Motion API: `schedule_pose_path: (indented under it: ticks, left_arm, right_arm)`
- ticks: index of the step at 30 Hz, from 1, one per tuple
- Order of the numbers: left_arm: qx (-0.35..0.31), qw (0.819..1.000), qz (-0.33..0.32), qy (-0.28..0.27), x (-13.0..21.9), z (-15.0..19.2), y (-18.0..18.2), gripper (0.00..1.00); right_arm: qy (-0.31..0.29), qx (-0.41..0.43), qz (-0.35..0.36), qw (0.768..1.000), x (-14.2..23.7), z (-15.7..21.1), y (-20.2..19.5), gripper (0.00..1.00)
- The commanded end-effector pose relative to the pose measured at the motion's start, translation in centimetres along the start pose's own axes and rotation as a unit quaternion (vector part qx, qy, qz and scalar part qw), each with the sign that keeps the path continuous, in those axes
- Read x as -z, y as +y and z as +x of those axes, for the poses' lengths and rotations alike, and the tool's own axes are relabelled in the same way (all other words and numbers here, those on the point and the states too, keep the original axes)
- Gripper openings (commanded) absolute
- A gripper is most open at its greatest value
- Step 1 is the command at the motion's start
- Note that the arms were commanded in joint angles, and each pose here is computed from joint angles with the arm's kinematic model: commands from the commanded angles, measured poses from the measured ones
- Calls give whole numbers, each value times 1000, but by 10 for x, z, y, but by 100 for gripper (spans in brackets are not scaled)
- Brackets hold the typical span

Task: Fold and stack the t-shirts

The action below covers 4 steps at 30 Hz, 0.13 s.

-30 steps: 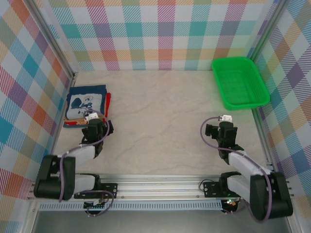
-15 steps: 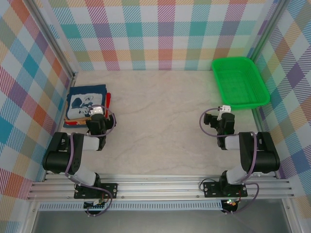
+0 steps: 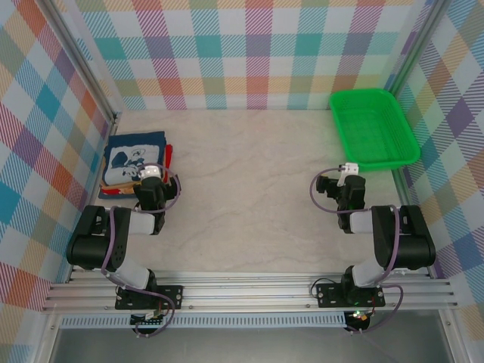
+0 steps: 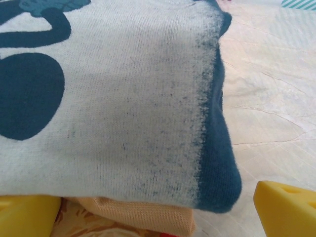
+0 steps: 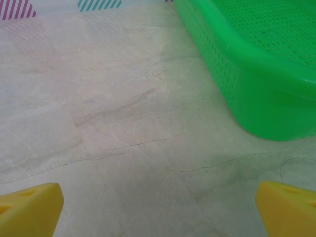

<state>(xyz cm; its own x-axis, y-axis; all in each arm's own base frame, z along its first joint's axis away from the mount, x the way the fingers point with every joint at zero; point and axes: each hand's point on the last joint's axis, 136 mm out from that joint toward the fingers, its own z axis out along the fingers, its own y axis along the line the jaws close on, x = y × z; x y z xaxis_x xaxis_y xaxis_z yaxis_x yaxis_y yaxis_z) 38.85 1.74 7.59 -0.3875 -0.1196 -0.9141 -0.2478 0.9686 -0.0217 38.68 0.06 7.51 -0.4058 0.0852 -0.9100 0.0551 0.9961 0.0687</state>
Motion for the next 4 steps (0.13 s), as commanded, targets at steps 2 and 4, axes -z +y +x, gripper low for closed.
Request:
schedule_pose_path:
  ticks: [2, 4]
  left_arm:
    - [-4, 1000, 9, -18, 1, -7, -6, 100]
    - [-4, 1000, 9, -18, 1, -7, -6, 100]
  right_arm:
    - [-20, 16, -34, 999, -3, -18, 13, 100]
    - [-23, 18, -36, 999, -2, -19, 14, 100]
